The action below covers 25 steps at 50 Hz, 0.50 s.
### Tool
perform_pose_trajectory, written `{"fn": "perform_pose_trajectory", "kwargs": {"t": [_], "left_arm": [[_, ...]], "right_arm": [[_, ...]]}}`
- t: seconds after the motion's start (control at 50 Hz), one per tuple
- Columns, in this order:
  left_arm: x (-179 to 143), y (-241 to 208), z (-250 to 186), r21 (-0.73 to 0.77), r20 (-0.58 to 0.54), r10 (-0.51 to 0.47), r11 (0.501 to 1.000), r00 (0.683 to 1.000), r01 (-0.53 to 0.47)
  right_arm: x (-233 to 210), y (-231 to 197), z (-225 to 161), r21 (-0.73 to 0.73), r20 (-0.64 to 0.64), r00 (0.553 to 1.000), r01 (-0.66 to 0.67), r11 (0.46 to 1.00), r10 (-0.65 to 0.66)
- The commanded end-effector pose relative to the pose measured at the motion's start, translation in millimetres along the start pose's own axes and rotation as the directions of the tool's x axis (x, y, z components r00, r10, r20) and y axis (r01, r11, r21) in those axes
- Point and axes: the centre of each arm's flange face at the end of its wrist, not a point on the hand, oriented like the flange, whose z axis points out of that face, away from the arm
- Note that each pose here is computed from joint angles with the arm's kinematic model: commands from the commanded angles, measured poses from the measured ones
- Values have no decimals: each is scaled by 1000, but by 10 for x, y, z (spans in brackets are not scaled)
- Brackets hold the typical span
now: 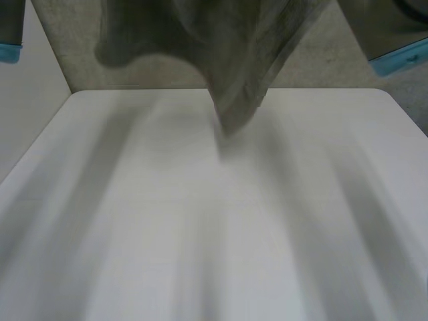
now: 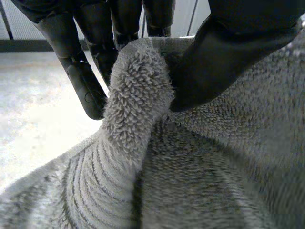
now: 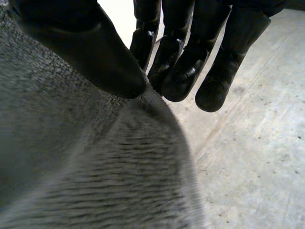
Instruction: Fold the towel.
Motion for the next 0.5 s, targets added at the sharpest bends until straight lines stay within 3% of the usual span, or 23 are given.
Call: {"fn": "perform_pose_trajectory", "kwargs": {"t": [0.02,0.08,0.1,0.12,0.14,0.16,0.18,0.2,0.22,0.24,0.28,0.36,0.5], "left_arm": [[-292,620,-674,-293,106,1,956,994,30],[-346,874,-1088,-425,140,-11,902,990,70],[-346,875,-1090,-426,140,-11,902,990,70],[-343,994,-1299,-486,153,-21,869,988,94],[-357,1104,-1513,-541,173,-28,832,984,119],[-357,1105,-1515,-542,173,-28,832,984,119],[-377,1195,-1719,-589,197,-29,795,980,142],[-399,1256,-1894,-626,221,-28,762,975,163],[-399,1256,-1896,-627,221,-28,762,975,164],[-404,1305,-2065,-662,239,-22,727,971,180],[-402,1336,-2208,-691,254,-12,697,967,190],[-323,1315,-2500,-761,246,27,624,969,176],[-234,1208,-2627,-794,192,75,598,979,110]], "right_arm": [[-240,607,-435,-379,100,989,-61,923,106],[-319,794,-579,-472,113,985,-61,879,129],[-402,971,-744,-562,127,980,-54,826,151],[-487,1128,-921,-641,141,976,-40,766,168],[-488,1130,-923,-642,141,976,-39,766,169],[-566,1266,-1105,-710,154,971,-18,704,181],[-643,1369,-1265,-758,165,968,2,652,189],[-644,1370,-1267,-758,165,968,2,652,189],[-692,1445,-1395,-792,163,968,12,611,192],[-692,1446,-1397,-792,163,968,12,610,192],[-778,1528,-1629,-835,155,966,17,550,206],[-814,1532,-1832,-847,150,966,15,531,212],[-782,1432,-2065,-803,127,978,3,596,167]]}}
